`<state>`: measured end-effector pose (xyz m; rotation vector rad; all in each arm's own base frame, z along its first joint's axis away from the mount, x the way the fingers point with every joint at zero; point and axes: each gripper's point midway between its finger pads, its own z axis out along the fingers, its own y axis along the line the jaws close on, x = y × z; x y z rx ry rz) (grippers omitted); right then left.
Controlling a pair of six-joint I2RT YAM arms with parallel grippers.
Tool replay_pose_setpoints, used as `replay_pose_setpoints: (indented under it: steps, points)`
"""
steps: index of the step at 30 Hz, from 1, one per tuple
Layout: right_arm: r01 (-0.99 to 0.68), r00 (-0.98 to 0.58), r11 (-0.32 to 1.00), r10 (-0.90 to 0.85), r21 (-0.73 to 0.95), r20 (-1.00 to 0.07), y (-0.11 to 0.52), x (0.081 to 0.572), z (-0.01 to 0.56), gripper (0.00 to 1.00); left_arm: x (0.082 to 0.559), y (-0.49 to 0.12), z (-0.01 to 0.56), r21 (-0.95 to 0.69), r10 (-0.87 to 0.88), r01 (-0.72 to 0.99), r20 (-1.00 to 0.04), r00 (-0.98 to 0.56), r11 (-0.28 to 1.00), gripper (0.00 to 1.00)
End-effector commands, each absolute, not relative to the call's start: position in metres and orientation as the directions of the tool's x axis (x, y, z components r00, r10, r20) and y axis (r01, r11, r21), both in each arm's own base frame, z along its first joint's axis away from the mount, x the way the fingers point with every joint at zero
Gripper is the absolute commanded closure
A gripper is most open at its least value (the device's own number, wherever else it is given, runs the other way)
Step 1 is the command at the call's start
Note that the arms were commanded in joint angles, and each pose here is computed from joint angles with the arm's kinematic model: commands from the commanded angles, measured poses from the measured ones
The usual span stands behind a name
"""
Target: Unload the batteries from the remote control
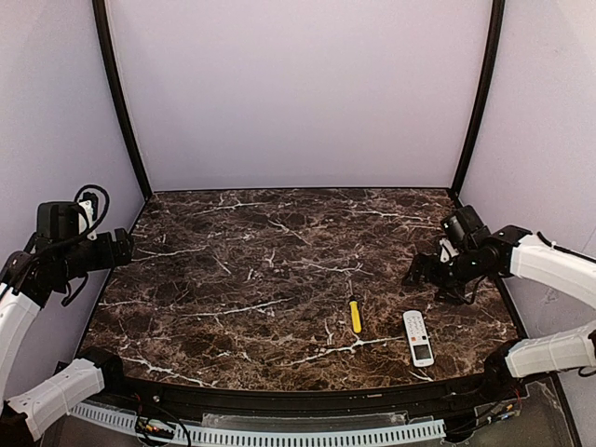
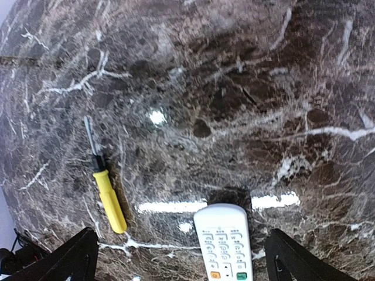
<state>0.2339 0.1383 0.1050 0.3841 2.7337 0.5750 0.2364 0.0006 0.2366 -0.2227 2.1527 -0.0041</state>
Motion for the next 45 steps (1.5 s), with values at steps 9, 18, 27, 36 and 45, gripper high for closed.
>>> replay_pose_setpoints:
  steps: [9, 18, 27, 36, 45]
  points:
    - [0.212, -0.964, 0.963, 0.234, 0.164, -0.129, 0.134, 0.184, 0.051, 0.01, 0.237, -0.002, 0.232, -0.089, -0.154, -0.143, -0.824, -0.546, 0.986, 0.02]
    - [0.111, -0.993, 0.993, 0.113, 0.051, -0.045, 0.137, 0.178, 0.023, 0.01, 0.236, -0.002, 0.233, -0.091, -0.154, -0.141, -0.826, -0.542, 0.986, 0.02]
    - [0.058, -0.998, 0.998, 0.059, 0.016, -0.012, 0.142, 0.180, 0.014, 0.12, 0.236, -0.002, 0.233, -0.093, -0.155, -0.142, -0.827, -0.540, 0.986, 0.02]
    - [0.014, -1.000, 1.000, 0.014, -0.020, 0.008, 0.149, 0.181, 0.008, 0.25, 0.236, -0.002, 0.233, -0.094, -0.155, -0.139, -0.829, -0.537, 0.986, 0.03]
    - [-0.007, -1.000, 0.999, -0.007, -0.042, -0.006, 0.154, 0.185, 0.010, 0.39, 0.236, -0.002, 0.232, -0.093, -0.154, -0.139, -0.828, -0.540, 0.986, 0.03]
